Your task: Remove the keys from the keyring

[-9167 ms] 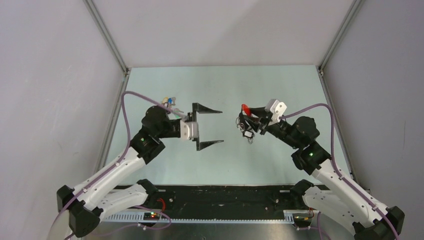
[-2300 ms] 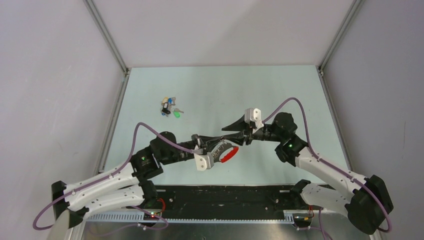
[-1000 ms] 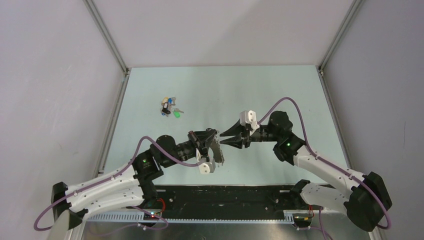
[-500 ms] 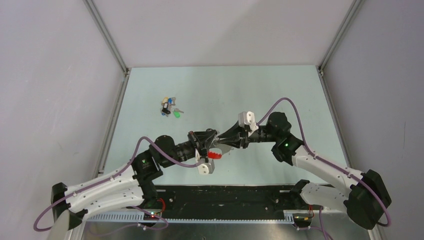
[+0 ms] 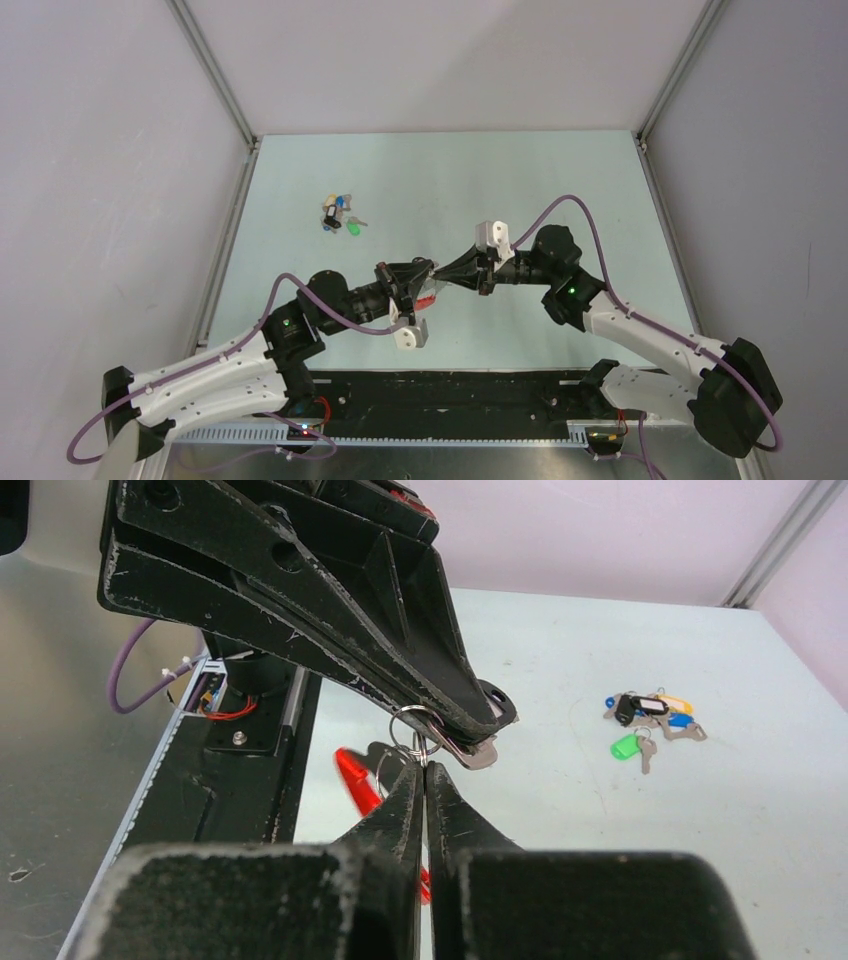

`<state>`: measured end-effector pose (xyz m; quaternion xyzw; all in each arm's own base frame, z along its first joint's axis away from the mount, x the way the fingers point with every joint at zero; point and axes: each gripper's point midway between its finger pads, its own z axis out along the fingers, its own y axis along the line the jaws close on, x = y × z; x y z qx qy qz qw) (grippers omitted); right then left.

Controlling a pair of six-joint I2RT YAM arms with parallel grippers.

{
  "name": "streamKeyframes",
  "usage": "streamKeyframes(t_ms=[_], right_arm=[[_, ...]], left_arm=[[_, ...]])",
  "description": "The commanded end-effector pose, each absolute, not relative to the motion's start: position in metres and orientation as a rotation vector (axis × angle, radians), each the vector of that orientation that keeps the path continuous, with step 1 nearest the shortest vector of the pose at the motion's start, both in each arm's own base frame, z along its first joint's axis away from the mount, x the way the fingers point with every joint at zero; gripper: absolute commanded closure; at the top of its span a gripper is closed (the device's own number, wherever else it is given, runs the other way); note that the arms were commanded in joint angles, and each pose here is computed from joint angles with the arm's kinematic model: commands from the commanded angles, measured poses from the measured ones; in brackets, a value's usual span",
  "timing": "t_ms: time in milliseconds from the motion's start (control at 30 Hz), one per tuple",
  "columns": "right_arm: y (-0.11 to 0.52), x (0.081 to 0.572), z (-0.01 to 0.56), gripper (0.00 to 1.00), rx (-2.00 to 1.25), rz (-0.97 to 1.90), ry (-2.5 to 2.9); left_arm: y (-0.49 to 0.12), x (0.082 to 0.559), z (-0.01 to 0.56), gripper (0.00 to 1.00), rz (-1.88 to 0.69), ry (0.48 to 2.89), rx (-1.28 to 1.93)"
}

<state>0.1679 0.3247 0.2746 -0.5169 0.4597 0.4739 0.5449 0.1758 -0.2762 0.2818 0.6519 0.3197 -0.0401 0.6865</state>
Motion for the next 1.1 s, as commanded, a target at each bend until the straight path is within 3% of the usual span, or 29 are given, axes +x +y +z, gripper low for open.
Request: streamKeyframes(t_ms=[0, 1067], right_arm=[[0.322, 0.172, 0.307, 1.0, -1.186, 1.06, 1.011], [0.295, 0.187, 0.336, 1.0, -1.004, 0.93, 1.025]], left_arm=[[-0.275, 0.175, 0.3, 1.0, -0.096, 0.683, 1.396], [-0.277, 0.173, 0.296, 1.0, -0.108, 0.678, 1.41]])
